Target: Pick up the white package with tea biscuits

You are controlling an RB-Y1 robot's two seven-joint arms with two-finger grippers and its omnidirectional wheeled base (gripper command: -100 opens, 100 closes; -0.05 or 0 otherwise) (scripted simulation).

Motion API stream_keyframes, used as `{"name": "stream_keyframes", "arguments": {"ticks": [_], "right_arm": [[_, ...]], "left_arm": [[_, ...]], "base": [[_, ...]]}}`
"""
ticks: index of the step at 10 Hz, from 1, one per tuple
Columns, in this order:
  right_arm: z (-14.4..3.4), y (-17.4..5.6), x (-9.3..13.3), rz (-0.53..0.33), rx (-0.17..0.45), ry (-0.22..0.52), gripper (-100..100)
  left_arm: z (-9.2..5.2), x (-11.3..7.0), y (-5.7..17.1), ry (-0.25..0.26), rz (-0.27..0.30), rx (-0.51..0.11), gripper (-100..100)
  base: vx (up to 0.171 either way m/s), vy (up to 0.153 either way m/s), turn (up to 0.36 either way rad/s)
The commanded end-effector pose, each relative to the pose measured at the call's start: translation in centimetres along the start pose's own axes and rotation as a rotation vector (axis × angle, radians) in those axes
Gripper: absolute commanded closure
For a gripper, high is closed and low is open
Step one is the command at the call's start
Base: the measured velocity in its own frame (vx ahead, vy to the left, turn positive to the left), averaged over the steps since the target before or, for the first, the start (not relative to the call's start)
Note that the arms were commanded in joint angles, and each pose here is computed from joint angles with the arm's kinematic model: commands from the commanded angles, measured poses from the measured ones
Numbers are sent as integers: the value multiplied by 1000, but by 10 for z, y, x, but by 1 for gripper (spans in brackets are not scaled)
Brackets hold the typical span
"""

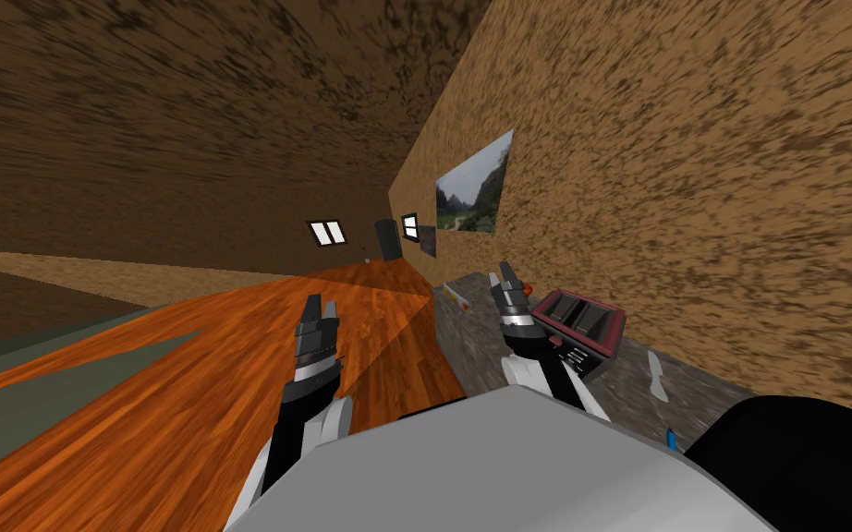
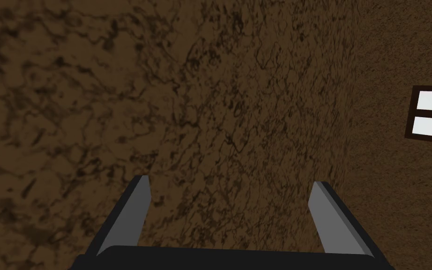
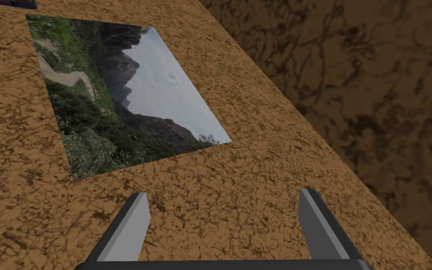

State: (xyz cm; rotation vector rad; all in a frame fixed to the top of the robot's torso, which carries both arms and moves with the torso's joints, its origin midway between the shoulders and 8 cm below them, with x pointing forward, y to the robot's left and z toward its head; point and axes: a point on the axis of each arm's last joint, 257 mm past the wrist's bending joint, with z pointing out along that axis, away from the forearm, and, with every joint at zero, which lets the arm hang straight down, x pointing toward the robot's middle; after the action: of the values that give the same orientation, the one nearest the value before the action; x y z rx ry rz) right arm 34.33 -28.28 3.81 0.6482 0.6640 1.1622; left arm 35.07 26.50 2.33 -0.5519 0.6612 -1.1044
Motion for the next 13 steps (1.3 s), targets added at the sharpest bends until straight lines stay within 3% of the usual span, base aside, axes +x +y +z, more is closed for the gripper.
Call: {"name": "stream_keyframes", "arguments": {"ticks": [1,6,12,13], "right_arm": [[-2,-3,3,-38,4,45,-100],[-21,-30,-8,-232,54,190,-100],[-66,-79,-50,-527,178,411,-100],[-66,-80,-49,-534,177,418,-100]], "left_arm": [[0,0,0,0,0,0,0],[0,0,0,0,0,0,0],[0,0,0,0,0,0,0],[0,0,0,0,0,0,0]], "base": [[30,3,26],[118,35,55],[199,59,89],[170,48,30]]}}
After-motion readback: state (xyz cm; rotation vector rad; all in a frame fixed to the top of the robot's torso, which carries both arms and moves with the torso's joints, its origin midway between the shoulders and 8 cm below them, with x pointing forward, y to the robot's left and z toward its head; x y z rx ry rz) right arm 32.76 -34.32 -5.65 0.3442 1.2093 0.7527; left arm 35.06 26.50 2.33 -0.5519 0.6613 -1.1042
